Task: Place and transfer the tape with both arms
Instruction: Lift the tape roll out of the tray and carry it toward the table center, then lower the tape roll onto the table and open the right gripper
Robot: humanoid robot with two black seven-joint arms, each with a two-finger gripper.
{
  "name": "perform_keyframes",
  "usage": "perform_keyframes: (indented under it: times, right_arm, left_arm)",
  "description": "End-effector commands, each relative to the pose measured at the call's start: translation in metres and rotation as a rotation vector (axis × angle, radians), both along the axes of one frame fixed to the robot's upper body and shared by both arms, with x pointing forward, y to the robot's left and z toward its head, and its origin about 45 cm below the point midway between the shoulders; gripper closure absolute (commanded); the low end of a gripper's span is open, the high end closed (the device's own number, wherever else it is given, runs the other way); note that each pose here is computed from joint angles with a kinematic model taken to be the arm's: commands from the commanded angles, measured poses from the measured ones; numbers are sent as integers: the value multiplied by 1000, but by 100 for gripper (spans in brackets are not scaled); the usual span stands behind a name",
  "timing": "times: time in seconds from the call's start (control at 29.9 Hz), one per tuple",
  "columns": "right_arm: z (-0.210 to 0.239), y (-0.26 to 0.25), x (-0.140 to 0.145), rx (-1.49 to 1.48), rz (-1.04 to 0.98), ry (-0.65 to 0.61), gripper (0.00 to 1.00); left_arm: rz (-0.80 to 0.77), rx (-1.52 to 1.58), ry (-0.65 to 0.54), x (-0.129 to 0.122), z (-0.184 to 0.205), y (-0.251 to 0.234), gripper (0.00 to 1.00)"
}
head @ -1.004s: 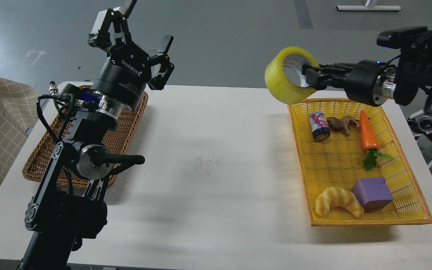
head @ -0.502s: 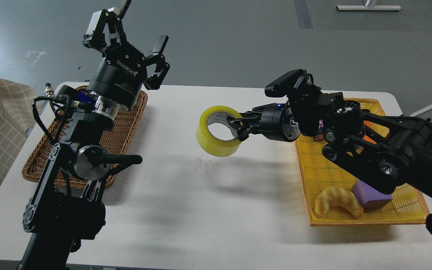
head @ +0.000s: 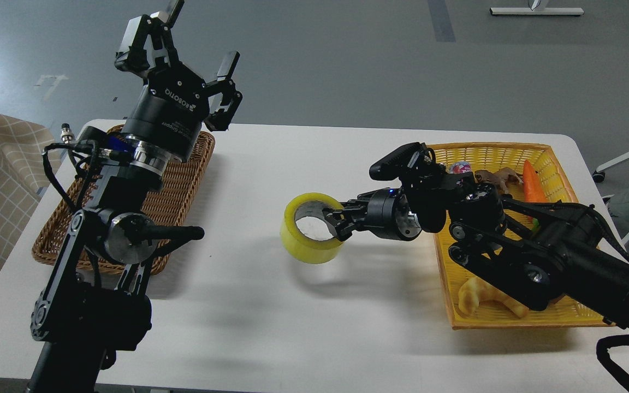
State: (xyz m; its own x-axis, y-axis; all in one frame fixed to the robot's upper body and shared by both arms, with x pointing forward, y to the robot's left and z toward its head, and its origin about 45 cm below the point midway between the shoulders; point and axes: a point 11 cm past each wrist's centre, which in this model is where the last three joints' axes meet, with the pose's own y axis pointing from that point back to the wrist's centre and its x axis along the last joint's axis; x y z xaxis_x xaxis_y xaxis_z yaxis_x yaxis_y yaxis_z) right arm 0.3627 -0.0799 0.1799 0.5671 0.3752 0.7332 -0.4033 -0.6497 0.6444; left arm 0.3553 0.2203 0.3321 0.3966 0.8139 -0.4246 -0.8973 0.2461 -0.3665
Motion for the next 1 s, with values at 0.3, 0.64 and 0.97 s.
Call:
perform_keyframes:
  times: [0.3, 0.64, 0.97]
  right_arm:
    - [-21, -8, -12, -17, -13, 33, 99]
    - [-22, -10, -11, -15, -23, 34, 97]
    - [-26, -14, -12, -23, -35, 27, 98]
  left_arm:
    - [26, -8, -5, 0, 1, 10, 2]
    - [27, -9, -4, 0, 1, 10, 2]
    - [29, -11, -5, 0, 1, 11, 2]
